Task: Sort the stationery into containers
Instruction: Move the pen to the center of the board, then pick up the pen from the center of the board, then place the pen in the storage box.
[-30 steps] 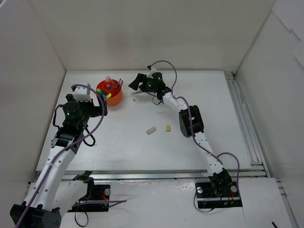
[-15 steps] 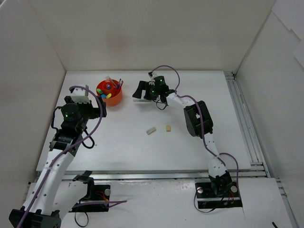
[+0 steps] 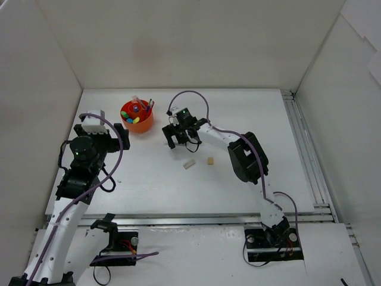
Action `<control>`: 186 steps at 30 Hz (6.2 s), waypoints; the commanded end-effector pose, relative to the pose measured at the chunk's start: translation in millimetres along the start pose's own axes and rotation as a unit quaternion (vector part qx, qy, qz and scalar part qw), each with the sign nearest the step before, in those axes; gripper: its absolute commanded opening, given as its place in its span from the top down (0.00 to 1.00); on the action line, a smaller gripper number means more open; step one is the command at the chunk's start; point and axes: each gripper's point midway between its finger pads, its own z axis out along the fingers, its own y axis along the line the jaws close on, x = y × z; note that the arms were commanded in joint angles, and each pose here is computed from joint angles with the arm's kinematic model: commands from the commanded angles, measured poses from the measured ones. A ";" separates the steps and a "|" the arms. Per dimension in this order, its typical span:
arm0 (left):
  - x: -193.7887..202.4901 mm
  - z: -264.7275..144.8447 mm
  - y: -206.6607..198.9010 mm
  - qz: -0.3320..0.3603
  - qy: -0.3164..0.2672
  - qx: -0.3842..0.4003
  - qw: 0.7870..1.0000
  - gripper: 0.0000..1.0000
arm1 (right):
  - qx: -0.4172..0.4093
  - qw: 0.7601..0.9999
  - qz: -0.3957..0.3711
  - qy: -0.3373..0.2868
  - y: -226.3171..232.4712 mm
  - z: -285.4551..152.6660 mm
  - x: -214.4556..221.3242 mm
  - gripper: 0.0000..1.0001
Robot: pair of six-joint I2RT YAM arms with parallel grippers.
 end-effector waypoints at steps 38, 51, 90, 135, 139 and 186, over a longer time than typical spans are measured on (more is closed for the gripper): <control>41.4 -7.5 -102.4 -0.129 0.067 0.231 0.962 0.00 | -0.151 0.905 -0.246 -0.312 133.1 -192.3 -42.5 1.00; 47.1 13.5 -130.5 -0.187 0.028 0.204 0.961 0.15 | -0.154 0.896 -0.211 -0.360 177.8 -225.3 -45.4 1.00; 40.5 10.1 -143.9 -0.206 0.014 0.222 0.953 1.00 | -0.113 0.887 -0.198 -0.402 190.3 -242.8 -50.5 0.97; -65.5 339.1 31.5 0.025 -0.049 0.039 0.998 1.00 | 0.111 0.951 -0.018 -0.288 -43.2 -245.2 -1.4 0.02; -49.7 344.7 37.0 0.017 -0.045 0.039 0.998 1.00 | 0.095 0.954 -0.014 -0.283 -42.1 -241.1 0.4 0.02; 30.4 371.0 30.1 -0.038 0.036 0.095 0.994 1.00 | 0.117 0.951 0.002 -0.287 -55.3 -251.3 10.6 0.02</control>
